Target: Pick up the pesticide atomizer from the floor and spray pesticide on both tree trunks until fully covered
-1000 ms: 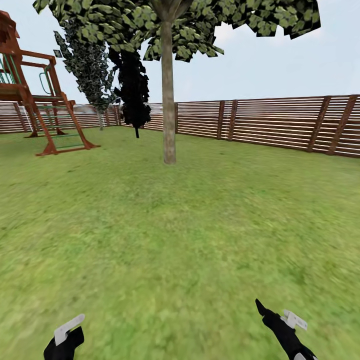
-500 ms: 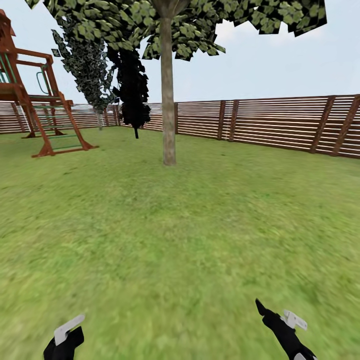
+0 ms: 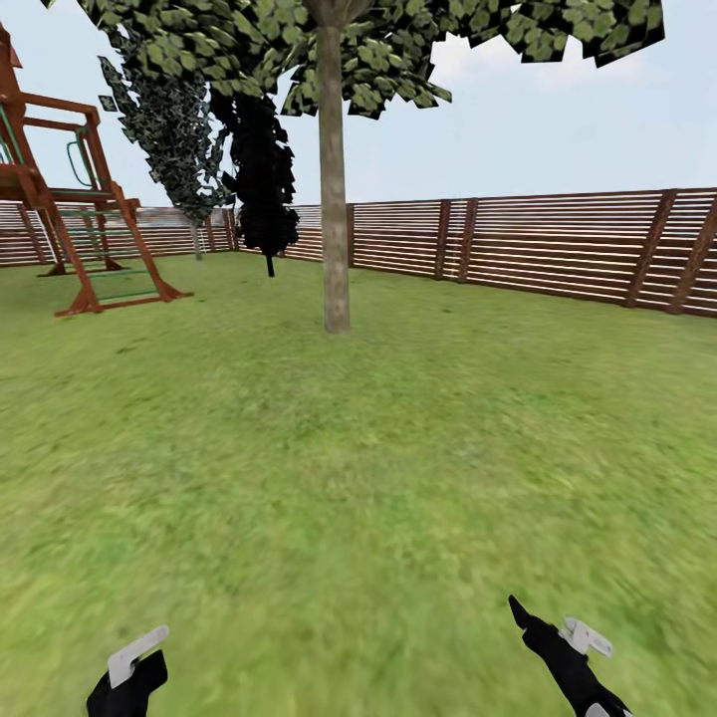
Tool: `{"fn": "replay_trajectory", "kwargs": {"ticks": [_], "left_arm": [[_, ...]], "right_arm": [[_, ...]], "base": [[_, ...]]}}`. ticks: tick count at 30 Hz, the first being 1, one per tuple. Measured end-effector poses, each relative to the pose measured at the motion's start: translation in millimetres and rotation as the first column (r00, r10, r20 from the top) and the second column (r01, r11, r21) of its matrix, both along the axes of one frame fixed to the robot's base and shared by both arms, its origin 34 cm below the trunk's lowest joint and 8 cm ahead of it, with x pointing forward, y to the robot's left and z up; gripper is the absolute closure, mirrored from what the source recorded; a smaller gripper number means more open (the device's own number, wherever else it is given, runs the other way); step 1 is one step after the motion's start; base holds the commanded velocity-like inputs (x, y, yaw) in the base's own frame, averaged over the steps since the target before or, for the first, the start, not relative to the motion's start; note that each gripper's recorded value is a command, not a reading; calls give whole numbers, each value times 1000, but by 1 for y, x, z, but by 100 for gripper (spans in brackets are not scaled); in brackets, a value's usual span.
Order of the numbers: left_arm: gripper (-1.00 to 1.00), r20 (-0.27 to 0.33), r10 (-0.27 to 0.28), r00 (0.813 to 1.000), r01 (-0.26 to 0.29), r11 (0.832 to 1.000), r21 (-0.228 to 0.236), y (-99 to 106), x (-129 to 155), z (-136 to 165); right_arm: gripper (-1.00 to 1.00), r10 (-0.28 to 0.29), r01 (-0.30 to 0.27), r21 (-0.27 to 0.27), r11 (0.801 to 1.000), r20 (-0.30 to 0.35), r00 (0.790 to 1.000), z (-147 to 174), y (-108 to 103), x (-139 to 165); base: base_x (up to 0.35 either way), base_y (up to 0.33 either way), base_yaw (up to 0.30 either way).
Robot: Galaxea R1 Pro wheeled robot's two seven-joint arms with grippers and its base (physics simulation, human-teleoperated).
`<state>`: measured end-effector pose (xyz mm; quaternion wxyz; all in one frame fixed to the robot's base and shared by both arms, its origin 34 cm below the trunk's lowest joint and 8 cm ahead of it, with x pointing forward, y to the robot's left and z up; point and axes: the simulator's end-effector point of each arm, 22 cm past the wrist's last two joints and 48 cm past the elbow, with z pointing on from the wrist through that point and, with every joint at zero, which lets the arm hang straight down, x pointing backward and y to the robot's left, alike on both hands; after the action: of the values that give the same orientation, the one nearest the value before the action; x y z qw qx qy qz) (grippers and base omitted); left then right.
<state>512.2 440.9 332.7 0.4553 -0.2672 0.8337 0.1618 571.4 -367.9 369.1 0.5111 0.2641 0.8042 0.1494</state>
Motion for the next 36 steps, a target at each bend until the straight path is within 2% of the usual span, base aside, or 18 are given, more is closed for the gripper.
{"fn": "replay_trajectory", "kwargs": {"ticks": [36], "left_arm": [[100, 0, 1, 1000, -1, 1000, 0, 0, 0, 0]], "right_arm": [[-100, 0, 0, 0, 1000, 0, 1000, 0, 0, 0]], "base": [[327, 0, 0]]}}
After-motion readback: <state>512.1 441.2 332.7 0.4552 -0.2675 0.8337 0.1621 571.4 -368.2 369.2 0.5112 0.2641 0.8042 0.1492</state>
